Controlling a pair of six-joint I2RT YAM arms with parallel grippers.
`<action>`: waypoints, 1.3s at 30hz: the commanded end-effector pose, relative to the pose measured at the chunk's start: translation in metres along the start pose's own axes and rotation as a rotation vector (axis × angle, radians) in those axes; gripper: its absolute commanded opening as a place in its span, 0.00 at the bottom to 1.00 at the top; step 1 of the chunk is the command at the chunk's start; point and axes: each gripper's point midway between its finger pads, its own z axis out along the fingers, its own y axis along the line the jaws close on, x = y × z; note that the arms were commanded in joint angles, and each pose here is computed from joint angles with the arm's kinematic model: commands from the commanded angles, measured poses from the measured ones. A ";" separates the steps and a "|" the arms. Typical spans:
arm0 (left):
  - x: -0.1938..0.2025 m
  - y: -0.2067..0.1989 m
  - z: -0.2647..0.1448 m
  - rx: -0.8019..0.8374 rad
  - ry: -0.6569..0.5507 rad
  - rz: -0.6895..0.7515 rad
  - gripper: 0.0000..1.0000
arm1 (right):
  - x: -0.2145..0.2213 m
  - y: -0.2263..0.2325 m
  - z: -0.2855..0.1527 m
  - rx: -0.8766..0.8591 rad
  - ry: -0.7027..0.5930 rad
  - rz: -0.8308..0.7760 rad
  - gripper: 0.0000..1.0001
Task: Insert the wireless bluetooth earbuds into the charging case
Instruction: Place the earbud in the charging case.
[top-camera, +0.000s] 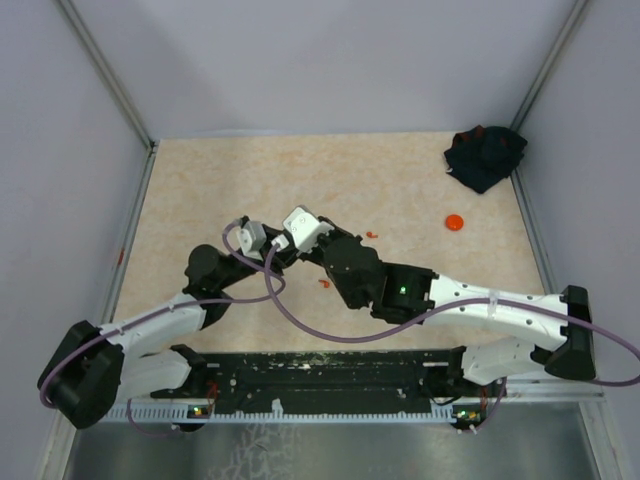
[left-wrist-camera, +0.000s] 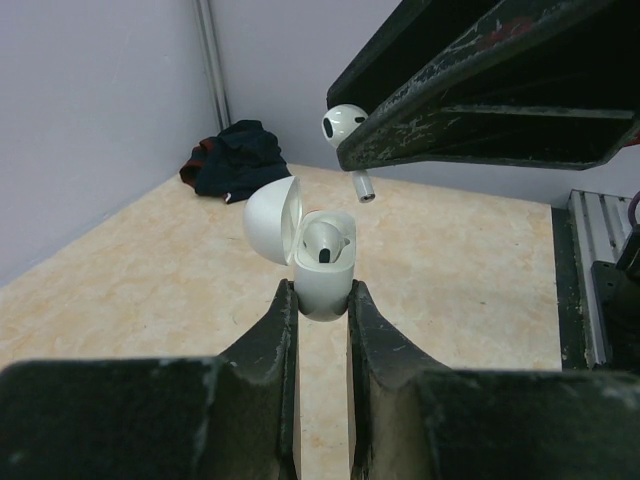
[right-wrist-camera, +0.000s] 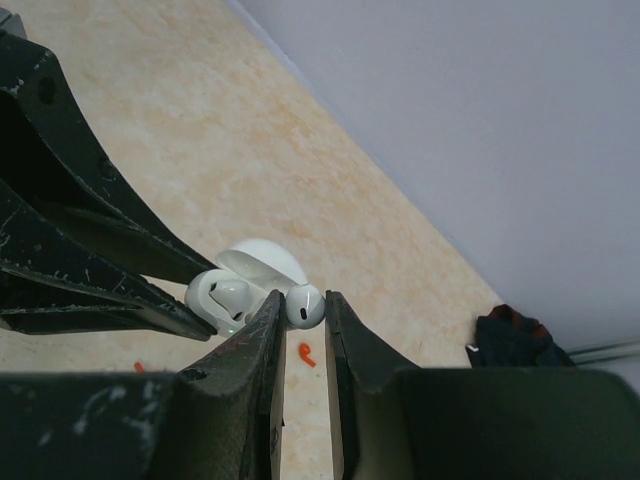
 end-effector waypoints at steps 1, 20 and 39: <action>-0.020 -0.005 0.001 0.006 -0.066 -0.007 0.00 | -0.011 -0.009 -0.001 0.058 -0.026 0.015 0.15; -0.028 -0.012 0.007 0.034 -0.105 -0.040 0.00 | -0.002 0.003 0.005 0.040 -0.002 -0.023 0.16; -0.016 -0.005 0.006 -0.019 -0.075 -0.017 0.00 | -0.012 0.019 0.001 -0.062 0.007 0.057 0.18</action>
